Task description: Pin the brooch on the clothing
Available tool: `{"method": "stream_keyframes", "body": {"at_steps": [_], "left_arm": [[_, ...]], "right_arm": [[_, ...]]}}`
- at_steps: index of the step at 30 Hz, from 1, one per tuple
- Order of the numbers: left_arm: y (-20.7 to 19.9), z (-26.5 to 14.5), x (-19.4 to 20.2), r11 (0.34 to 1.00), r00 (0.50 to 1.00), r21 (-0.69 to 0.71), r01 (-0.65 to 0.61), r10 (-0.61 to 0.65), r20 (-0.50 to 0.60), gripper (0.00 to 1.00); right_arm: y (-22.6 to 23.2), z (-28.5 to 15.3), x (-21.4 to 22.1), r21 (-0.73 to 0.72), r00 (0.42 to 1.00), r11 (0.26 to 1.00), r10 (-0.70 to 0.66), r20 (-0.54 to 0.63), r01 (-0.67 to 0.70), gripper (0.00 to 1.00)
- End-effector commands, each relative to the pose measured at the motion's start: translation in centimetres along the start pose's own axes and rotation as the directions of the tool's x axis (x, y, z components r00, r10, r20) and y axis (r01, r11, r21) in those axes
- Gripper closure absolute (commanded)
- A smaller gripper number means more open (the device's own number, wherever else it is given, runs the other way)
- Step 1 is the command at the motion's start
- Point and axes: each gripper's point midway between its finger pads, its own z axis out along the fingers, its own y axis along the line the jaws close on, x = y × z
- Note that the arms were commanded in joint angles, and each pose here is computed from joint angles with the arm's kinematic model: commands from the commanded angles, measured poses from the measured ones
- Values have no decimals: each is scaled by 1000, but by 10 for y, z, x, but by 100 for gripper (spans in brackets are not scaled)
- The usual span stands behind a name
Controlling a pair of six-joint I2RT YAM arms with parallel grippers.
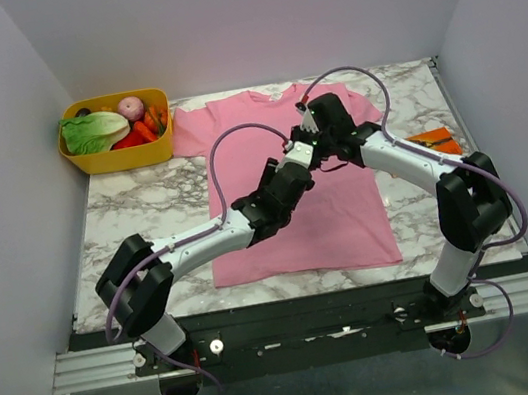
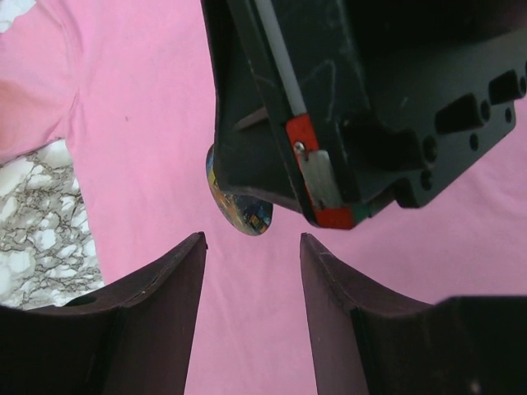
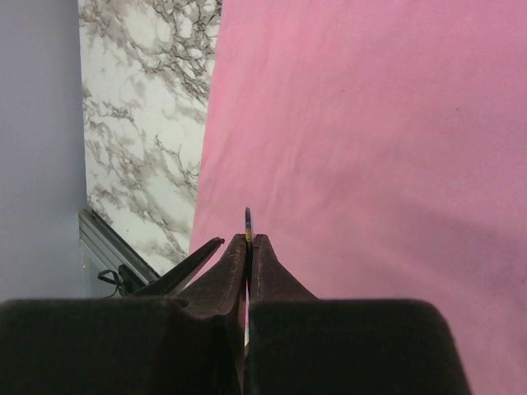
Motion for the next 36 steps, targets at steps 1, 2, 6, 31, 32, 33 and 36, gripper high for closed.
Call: {"method": "stream_keyframes", "body": {"at_steps": [1, 2, 6, 31, 32, 33, 36], "left_arm": [[5, 3, -23, 996, 996, -63, 57, -52, 72, 45], [6, 3, -25, 996, 996, -68, 59, -54, 77, 45], [5, 7, -25, 995, 995, -78, 60, -54, 82, 50], [32, -8, -14, 992, 993, -60, 108, -105, 59, 100], [36, -8, -13, 991, 991, -51, 123, -120, 58, 100], [38, -9, -14, 990, 989, -40, 137, -135, 62, 100], [43, -11, -12, 978, 977, 41, 204, -206, 46, 100]], "right_arm": [[11, -12, 5, -46, 1000, 999, 12, -16, -12, 100], [12, -12, 5, -53, 1000, 998, 15, -18, -16, 99], [15, -12, 9, -72, 999, 997, 20, -32, -22, 99], [-3, -24, -38, -23, 994, 1000, -3, 112, 6, 18], [-7, -25, -42, -20, 993, 1000, -1, 122, 3, 15], [-12, -26, -43, -17, 992, 1000, 4, 128, -2, 13], [-11, -41, -54, -49, 982, 998, -30, 185, 39, 8]]}}
